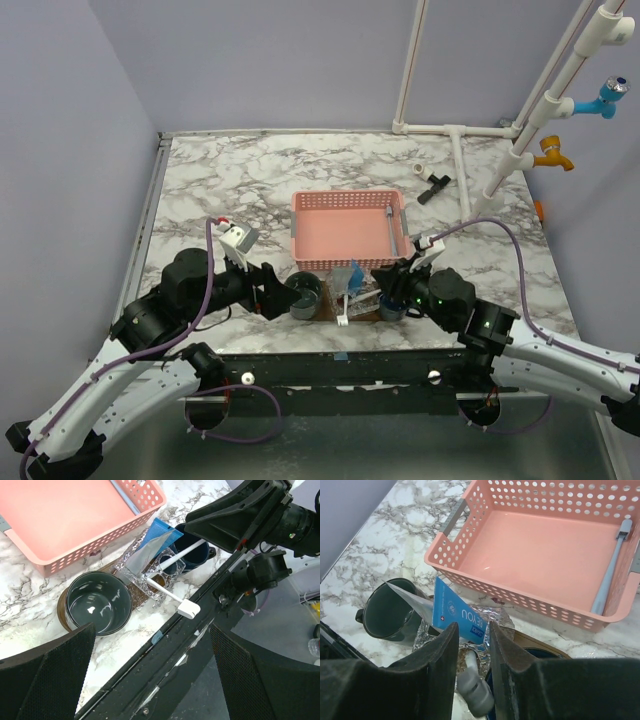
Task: Prepare toiletry sets of a toothbrush and toothpaste on the tray
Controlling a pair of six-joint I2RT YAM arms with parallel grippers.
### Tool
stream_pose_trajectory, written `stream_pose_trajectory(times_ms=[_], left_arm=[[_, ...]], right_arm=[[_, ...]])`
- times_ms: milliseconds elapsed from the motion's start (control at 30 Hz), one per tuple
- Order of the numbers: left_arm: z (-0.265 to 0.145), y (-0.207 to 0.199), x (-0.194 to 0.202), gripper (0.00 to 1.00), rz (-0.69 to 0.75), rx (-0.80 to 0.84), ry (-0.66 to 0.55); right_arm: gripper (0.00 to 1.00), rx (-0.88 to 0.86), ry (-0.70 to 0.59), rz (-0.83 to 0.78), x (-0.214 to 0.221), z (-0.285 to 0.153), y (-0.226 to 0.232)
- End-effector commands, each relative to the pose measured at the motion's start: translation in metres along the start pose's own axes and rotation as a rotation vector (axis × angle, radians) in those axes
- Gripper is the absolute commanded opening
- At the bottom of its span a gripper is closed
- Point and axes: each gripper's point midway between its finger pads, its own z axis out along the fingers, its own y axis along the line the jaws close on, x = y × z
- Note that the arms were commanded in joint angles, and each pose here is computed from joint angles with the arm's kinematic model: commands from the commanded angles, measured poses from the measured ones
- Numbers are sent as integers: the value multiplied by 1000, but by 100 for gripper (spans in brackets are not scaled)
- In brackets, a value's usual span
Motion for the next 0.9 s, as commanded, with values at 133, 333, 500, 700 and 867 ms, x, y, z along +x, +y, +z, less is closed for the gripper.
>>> stream_pose_trajectory(times_ms=[133,333,500,700,867], left_arm=[[2,0,-6,95,-7,-2,-24],[2,-1,-6,95,-9,0,-24],[2,-2,-6,95,-11,6,-26],[2,-2,-5,95,-16,5,-17],[0,0,-7,94,-18,-8,-25]], right_arm=[[35,-10,-38,1,-9,-4,1],[35,3,-36,-14,-13,-7,-2],[35,7,-39,-14,-16,-8,-2],[36,21,-19,-13,-13,-9,-4],[41,33,-12,-7,-19,-13,-5]])
